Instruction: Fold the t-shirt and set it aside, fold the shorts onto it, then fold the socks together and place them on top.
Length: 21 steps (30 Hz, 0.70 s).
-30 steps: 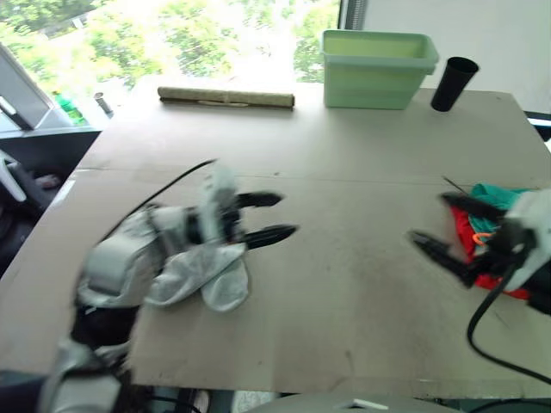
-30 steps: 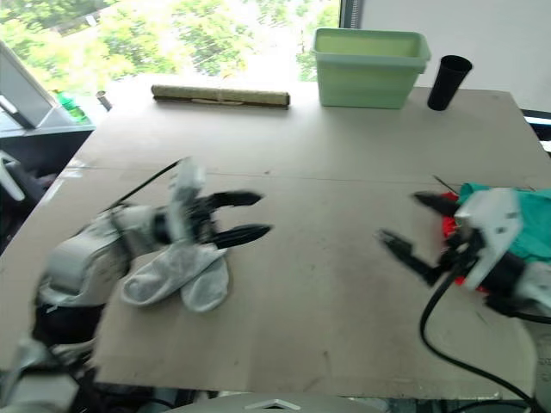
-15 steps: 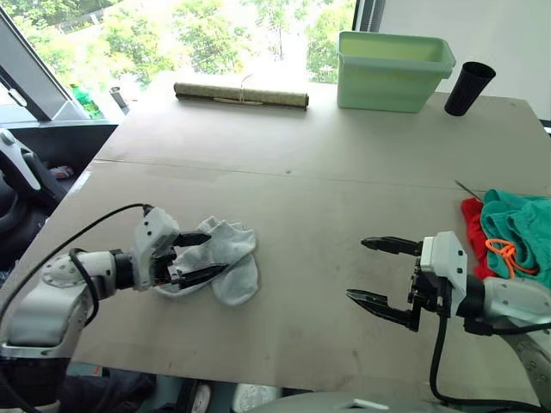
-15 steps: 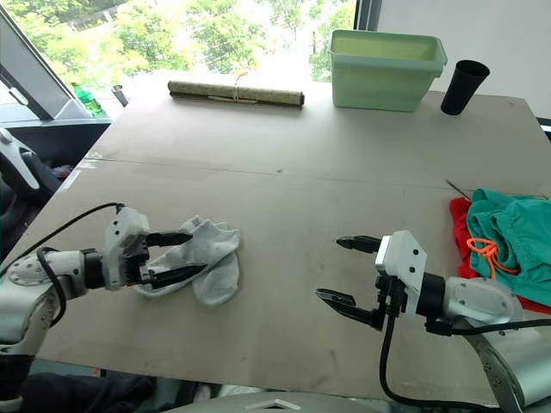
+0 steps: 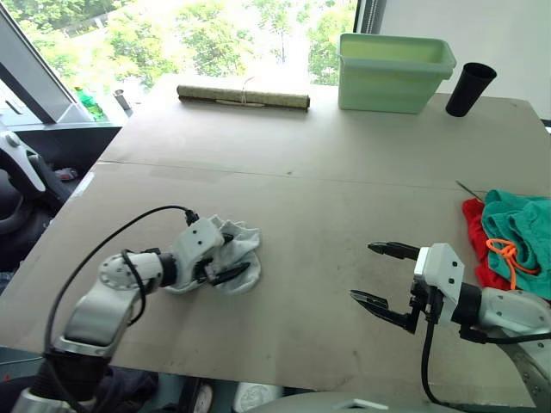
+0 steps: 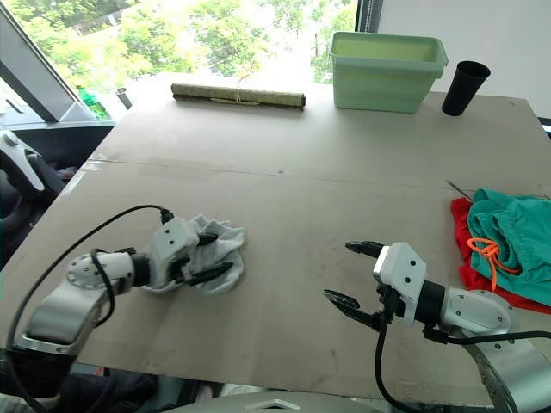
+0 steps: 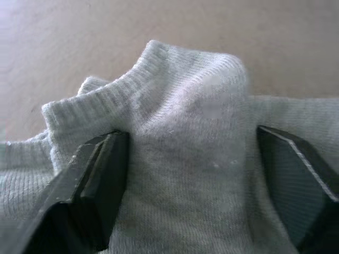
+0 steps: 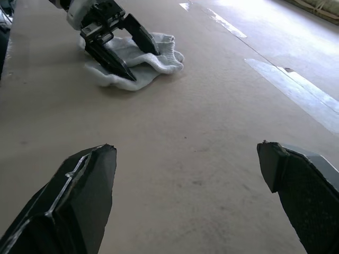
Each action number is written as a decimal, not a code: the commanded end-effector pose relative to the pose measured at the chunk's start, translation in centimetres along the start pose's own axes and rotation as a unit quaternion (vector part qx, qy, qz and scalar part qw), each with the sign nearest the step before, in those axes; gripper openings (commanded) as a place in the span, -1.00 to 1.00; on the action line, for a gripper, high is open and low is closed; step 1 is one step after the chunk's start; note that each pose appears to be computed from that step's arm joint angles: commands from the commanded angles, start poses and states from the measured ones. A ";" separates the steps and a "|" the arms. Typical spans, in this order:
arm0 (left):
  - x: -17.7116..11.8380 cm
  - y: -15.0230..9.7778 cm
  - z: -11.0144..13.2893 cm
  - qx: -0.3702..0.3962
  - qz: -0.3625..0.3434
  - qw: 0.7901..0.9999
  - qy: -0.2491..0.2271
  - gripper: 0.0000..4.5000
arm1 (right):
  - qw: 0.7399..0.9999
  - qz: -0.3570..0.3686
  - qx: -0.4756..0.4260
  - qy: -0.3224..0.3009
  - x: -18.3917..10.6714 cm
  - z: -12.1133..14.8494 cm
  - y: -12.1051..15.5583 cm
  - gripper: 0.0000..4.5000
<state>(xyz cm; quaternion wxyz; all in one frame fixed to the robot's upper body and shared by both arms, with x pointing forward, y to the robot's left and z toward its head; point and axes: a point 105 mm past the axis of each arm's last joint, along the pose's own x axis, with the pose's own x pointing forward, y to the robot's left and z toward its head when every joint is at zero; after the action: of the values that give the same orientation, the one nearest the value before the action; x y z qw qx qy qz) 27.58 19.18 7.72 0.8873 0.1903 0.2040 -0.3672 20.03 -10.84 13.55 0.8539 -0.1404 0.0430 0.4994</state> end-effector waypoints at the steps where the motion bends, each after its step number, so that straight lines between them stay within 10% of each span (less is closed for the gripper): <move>1: 2.0 -0.4 -1.0 -0.141 0.048 0.988 0.047 0.08 | 1.000 -0.007 -0.023 -0.013 0.2 1.1 0.0 1.00; 7: 4.7 1.5 3.9 -0.267 0.118 0.956 0.023 -0.99 | 0.999 -0.017 -0.043 -0.012 0.7 1.9 -0.8 1.00; 13: 8.6 0.3 8.4 -0.313 0.105 0.944 0.010 -0.99 | 0.997 -0.072 -0.012 0.002 2.1 1.9 -3.8 1.00; 14: 8.8 0.0 8.9 -0.321 0.093 0.942 0.005 -0.54 | 0.996 -0.093 -0.001 0.008 2.6 1.7 -4.6 1.00; 21: 6.1 -0.1 11.7 -0.284 -0.005 0.956 -0.072 0.90 | 0.988 -0.139 0.017 0.063 5.3 0.9 -5.9 1.00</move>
<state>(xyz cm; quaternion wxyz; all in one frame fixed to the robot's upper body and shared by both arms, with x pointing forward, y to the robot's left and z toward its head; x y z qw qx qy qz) 34.66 10.79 12.77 0.9215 -0.0850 0.2688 -0.2670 27.65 -8.97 13.87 0.9115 -0.1460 0.0920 0.3733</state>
